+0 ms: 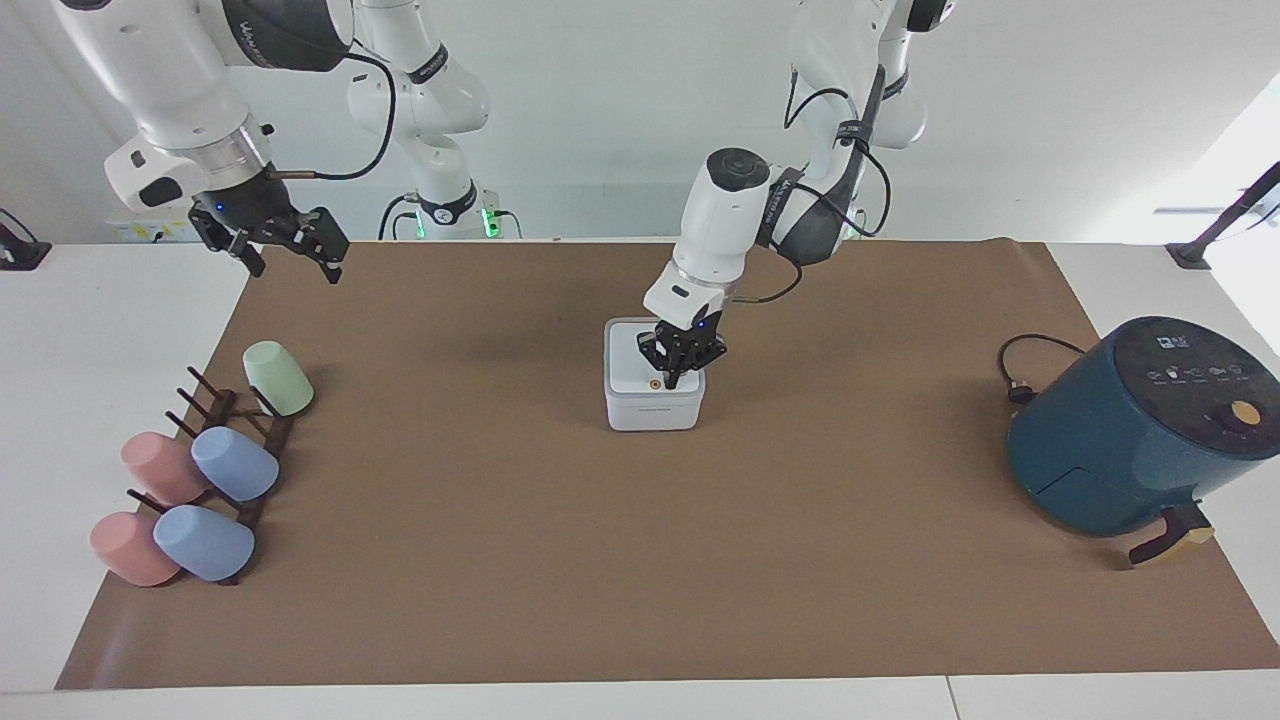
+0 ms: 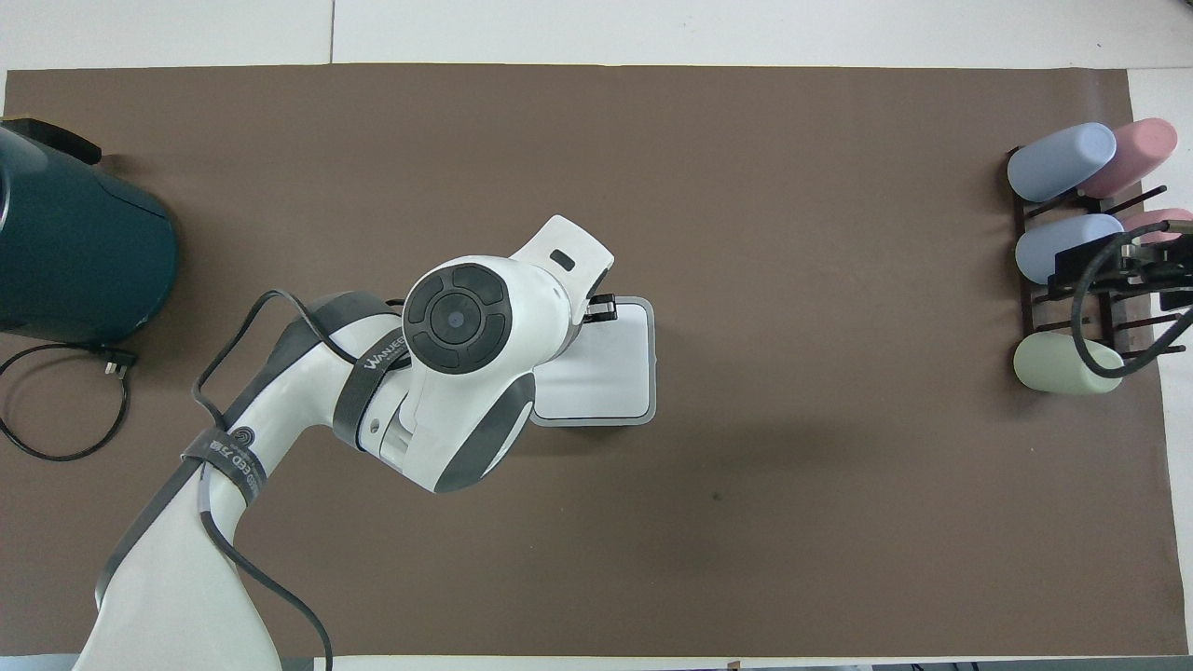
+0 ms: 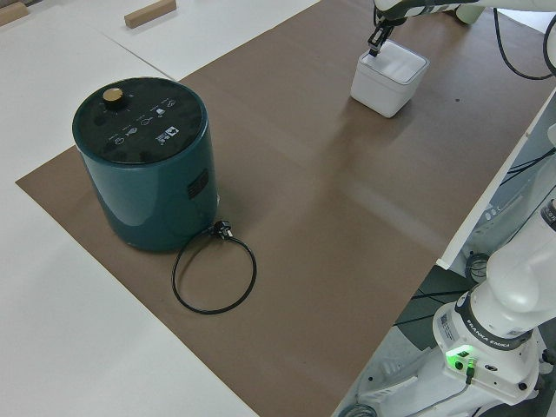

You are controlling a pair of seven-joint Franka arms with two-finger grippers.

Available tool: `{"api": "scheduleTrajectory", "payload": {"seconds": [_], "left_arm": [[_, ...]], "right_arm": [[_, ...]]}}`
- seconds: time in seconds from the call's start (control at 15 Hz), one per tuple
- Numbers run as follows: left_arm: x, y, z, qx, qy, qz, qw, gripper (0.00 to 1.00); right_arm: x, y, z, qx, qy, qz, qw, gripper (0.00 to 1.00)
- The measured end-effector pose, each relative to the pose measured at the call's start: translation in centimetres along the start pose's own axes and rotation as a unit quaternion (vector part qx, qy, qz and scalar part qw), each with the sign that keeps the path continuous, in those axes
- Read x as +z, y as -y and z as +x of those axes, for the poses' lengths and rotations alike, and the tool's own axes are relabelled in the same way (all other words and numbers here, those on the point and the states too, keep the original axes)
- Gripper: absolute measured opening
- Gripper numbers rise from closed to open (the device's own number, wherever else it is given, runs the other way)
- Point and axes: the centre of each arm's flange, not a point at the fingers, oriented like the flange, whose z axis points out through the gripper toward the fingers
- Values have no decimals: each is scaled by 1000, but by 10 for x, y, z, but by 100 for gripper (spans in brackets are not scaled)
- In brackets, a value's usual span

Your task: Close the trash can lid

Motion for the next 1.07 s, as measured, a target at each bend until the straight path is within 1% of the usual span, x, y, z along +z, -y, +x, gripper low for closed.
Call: {"api": "scheduleTrajectory", "payload": {"seconds": [0.47, 0.67, 0.8, 1.0, 1.07], "left_arm": [[-1, -1, 0, 5, 0, 1, 1000, 1], [-12, -2, 6, 5, 17, 14, 1000, 1], [-36, 6, 22, -3, 31, 27, 999, 1], [-87, 35, 51, -10, 43, 41, 998, 1], [-107, 53, 59, -7, 46, 45, 998, 7]], "right_arm": [[0, -6, 0, 5, 0, 0, 1000, 100], [0, -5, 0, 5, 0, 0, 1000, 100], [0, -5, 0, 5, 0, 0, 1000, 100], [0, -5, 0, 5, 0, 0, 1000, 100], [0, -5, 0, 5, 0, 0, 1000, 100]]}}
